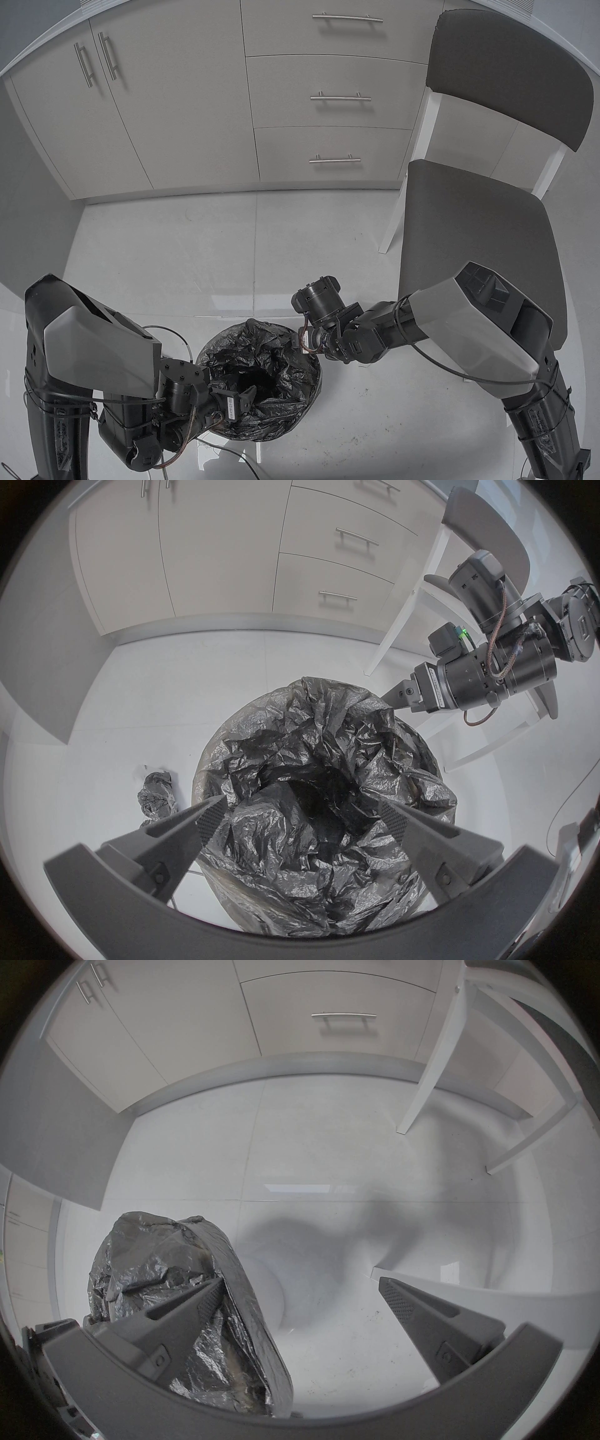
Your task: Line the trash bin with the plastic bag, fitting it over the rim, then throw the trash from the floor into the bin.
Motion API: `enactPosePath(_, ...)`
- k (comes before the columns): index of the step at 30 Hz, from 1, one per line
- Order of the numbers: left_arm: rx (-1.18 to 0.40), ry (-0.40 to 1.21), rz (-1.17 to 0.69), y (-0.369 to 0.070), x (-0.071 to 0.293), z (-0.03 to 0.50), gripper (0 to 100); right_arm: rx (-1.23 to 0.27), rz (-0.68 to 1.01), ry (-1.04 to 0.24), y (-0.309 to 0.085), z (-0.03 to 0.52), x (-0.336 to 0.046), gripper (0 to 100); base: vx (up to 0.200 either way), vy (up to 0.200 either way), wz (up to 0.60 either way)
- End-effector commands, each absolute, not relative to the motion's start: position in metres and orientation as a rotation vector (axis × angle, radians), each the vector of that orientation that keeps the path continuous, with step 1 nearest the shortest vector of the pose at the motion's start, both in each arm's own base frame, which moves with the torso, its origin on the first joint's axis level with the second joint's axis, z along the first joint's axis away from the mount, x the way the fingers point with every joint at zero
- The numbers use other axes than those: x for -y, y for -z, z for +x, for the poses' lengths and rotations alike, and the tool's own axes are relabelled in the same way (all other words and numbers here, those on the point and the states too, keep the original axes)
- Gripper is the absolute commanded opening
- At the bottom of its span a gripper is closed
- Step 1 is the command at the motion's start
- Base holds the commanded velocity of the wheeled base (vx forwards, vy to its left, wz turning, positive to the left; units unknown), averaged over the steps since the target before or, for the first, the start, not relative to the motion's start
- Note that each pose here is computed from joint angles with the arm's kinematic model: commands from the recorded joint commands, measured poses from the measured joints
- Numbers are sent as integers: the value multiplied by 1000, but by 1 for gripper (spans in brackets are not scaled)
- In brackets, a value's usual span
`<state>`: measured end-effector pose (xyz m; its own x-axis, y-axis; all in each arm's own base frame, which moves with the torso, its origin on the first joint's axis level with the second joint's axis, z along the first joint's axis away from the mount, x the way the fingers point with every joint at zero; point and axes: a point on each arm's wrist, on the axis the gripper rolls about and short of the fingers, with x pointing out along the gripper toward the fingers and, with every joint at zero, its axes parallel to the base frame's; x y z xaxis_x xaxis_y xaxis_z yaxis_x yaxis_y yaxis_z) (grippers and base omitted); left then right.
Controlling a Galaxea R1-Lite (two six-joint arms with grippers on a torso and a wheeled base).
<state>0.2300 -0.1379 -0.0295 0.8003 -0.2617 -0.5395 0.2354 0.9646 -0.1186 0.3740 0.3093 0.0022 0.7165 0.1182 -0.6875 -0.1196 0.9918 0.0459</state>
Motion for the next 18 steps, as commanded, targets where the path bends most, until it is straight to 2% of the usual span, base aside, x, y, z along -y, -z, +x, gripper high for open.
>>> enactPosePath(1,-586,266,-46,30,138,230,100,-770,-6,-125,6,377,-308,100,0,0,0)
enactPosePath(10,-586,266,-47,31,139,231,100,-789,-14,-104,23,385,-305,100,0,0,0)
enactPosePath(18,-585,266,-48,31,139,231,100,-782,-2,-80,23,398,-295,100,0,0,0)
